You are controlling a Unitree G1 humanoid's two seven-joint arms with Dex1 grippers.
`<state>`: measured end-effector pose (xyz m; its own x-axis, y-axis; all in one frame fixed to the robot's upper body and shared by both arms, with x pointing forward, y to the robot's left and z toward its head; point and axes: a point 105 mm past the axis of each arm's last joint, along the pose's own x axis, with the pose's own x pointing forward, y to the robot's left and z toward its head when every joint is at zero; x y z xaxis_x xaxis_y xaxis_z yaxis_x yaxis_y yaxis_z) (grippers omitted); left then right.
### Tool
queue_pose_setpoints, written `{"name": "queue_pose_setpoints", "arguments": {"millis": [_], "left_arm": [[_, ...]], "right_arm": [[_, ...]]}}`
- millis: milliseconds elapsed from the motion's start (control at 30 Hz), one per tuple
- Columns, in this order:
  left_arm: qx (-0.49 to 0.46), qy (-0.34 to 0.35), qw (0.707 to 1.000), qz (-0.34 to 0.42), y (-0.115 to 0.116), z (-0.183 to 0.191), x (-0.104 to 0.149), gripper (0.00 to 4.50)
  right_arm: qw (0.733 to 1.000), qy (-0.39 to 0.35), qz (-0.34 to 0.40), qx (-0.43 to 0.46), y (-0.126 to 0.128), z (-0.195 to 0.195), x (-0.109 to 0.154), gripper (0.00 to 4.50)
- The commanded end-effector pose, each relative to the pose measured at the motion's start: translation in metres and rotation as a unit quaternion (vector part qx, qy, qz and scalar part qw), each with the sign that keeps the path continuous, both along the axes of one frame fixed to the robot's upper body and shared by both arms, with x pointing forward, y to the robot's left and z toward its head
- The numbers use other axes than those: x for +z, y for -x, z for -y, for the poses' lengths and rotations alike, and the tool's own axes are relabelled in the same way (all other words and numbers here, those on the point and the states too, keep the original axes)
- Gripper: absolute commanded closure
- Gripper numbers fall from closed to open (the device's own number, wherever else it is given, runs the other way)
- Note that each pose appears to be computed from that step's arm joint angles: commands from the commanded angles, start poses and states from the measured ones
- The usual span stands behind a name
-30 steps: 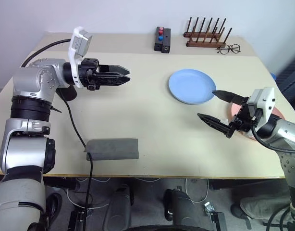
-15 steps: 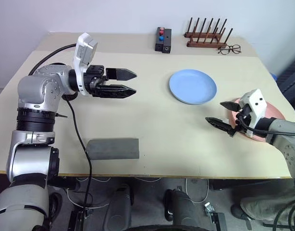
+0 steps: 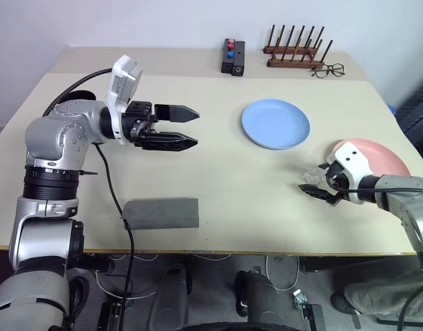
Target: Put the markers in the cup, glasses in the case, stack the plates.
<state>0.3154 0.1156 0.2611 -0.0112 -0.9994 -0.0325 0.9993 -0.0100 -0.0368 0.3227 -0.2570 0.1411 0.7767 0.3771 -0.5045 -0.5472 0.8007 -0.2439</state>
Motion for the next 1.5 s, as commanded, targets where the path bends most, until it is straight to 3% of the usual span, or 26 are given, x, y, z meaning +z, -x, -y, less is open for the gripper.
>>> {"name": "queue_pose_setpoints", "arguments": {"millis": [33, 133, 300, 567, 600, 633, 867, 900, 1067, 1300, 1500], "left_arm": [[-0.001, 0.012, 1.0, 0.021, 0.005, -0.004, 0.013, 0.02], [0.0, 0.013, 1.0, 0.021, 0.006, -0.005, 0.013, 0.02], [0.001, 0.013, 1.0, 0.02, 0.006, -0.006, 0.013, 0.02], [-0.006, 0.012, 1.0, 0.028, 0.007, -0.004, 0.013, 0.02], [-0.005, 0.011, 0.999, 0.03, 0.007, -0.004, 0.013, 0.0], [-0.004, 0.01, 0.999, 0.032, 0.007, -0.004, 0.013, 0.0], [-0.001, 0.01, 0.999, 0.034, 0.007, -0.005, 0.012, 0.0], [0.0, 0.01, 0.999, 0.035, 0.007, -0.005, 0.012, 0.0], [0.004, 0.011, 0.999, 0.041, 0.006, -0.005, 0.014, 0.0], [0.011, 0.019, 0.999, 0.045, 0.004, -0.005, 0.017, 0.0], [0.013, 0.022, 0.999, 0.044, 0.004, -0.006, 0.018, 0.0]], "right_arm": [[0.998, -0.041, 0.04, -0.02, -0.005, 0.009, 0.032, 0.0], [0.998, -0.028, 0.036, -0.047, -0.002, 0.026, 0.036, 0.0], [0.996, 0.04, -0.022, -0.079, 0.012, 0.055, 0.016, 0.0], [0.989, 0.064, -0.091, -0.095, 0.024, 0.07, -0.024, 0.0], [0.988, 0.073, -0.093, -0.099, 0.024, 0.073, -0.028, 0.52], [0.987, 0.076, -0.095, -0.103, 0.024, 0.075, -0.03, 0.73], [0.986, 0.096, -0.073, -0.114, 0.016, 0.083, -0.02, 4.22], [0.986, 0.099, -0.07, -0.117, 0.015, 0.085, -0.019, 4.42], [0.987, 0.118, -0.025, -0.109, 0.002, 0.085, -0.005, 4.42], [0.98, 0.126, 0.138, -0.073, -0.043, 0.054, 0.053, 4.42], [0.978, 0.125, 0.152, -0.067, -0.048, 0.051, 0.057, 4.42]]}}
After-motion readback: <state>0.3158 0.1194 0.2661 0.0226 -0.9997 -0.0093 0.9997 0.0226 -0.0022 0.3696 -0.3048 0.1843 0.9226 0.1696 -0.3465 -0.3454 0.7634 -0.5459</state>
